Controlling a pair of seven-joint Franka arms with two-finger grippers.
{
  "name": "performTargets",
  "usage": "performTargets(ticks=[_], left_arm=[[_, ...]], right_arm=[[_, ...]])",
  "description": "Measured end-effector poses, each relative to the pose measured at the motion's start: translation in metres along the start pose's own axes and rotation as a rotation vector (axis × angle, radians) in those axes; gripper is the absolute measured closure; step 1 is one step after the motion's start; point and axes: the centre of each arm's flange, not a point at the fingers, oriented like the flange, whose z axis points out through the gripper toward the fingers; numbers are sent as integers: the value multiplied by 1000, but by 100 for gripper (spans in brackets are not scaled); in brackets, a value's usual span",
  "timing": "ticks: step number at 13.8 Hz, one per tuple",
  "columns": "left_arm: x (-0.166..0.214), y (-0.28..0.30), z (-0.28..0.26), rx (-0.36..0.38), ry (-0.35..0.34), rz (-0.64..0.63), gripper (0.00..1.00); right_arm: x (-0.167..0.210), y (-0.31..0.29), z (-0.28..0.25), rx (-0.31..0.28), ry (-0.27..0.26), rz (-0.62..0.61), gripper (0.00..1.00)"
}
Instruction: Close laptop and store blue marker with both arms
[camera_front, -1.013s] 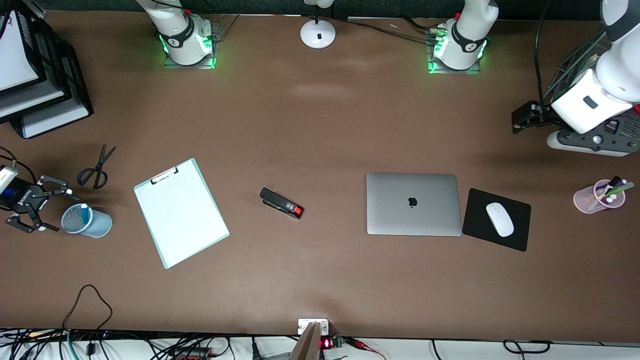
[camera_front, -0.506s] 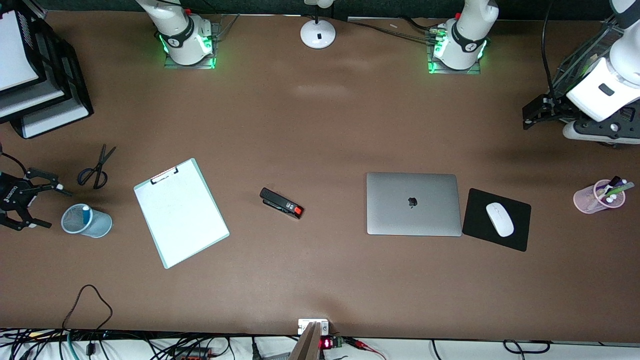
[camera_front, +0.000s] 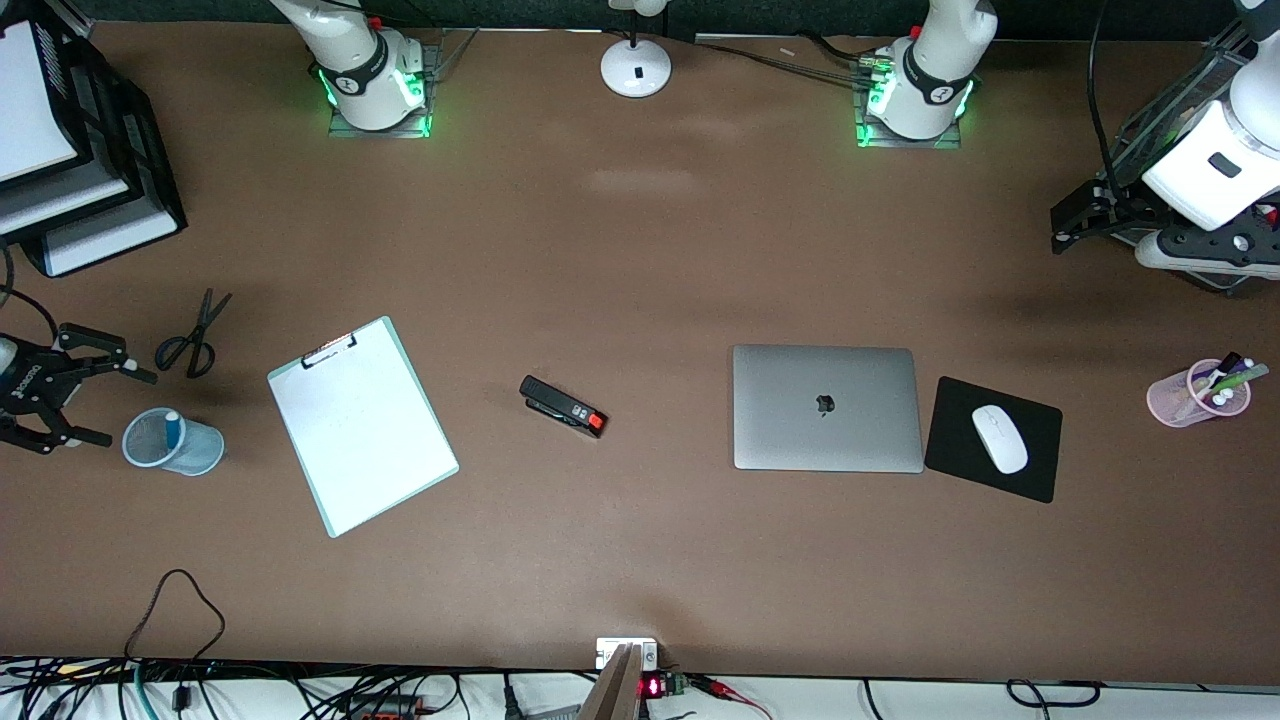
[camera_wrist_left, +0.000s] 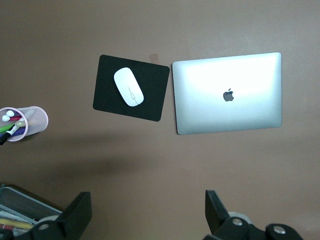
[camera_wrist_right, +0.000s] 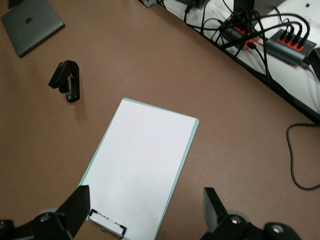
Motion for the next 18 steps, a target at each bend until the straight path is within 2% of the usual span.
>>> performTargets(ticks=[6, 9, 12, 14, 18], left_arm=[[-1, 0, -1, 0, 2, 0, 0], [-3, -2, -1, 0, -9, -4, 0], [-3, -4, -1, 0, -11, -7, 0], [-4, -3, -1, 0, -15, -6, 0], [-8, -3, -4, 0, -22, -5, 0]], right_arm=[[73, -66, -15, -99, -184, 147, 0], [95, -98, -19, -134, -266, 254, 0], [112, -131, -28, -197, -354, 363, 0], [121, -155, -33, -222, -394, 464, 0], [120, -177, -47, -265, -435, 621, 0]])
